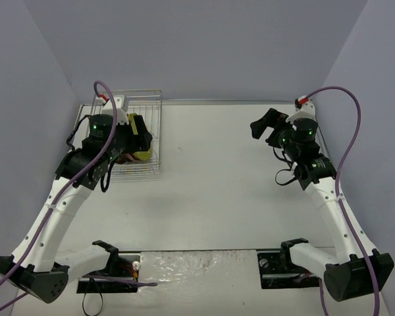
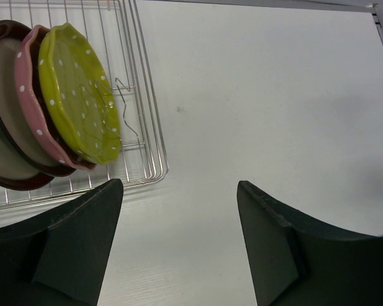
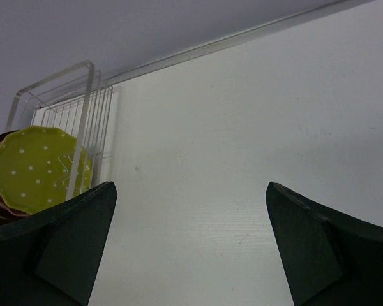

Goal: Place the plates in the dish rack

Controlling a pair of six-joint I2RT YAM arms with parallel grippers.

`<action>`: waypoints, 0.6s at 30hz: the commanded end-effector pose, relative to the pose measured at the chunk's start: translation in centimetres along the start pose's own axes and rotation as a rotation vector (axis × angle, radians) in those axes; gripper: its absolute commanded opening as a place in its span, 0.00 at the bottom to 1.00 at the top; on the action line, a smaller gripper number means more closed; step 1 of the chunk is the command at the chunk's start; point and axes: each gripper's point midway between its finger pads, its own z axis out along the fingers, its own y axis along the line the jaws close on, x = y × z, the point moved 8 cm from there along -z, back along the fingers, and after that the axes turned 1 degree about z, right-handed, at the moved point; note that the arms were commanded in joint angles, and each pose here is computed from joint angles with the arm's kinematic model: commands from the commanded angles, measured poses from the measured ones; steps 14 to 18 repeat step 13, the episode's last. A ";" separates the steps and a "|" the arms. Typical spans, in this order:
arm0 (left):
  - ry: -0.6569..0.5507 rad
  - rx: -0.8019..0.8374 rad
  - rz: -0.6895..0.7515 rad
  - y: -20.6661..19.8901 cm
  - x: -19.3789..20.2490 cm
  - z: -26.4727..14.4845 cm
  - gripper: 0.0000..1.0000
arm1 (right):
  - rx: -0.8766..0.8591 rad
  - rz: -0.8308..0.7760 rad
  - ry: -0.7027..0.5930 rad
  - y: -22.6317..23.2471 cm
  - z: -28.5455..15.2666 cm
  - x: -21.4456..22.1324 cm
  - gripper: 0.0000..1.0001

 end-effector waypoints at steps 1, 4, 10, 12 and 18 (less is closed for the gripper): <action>-0.130 0.104 -0.016 -1.6 -2.9 -0.8 0.71 | -0.085 -0.046 -0.111 2.1 -0.5 -3.2 1.00; -0.135 0.114 -0.012 -1.8 -3.1 -0.8 0.81 | -0.080 -0.053 -0.127 2.2 -0.6 -3.7 1.00; -0.133 0.125 -0.008 -1.9 -3.0 -0.6 0.97 | -0.081 -0.056 -0.129 2.2 -0.9 -3.6 1.00; -0.133 0.125 -0.008 -1.9 -3.0 -0.7 0.97 | -0.079 -0.056 -0.132 2.1 -0.9 -3.6 1.00; -0.134 0.126 -0.007 -1.9 -3.0 -0.7 0.97 | -0.078 -0.057 -0.133 2.1 -1.0 -3.6 1.00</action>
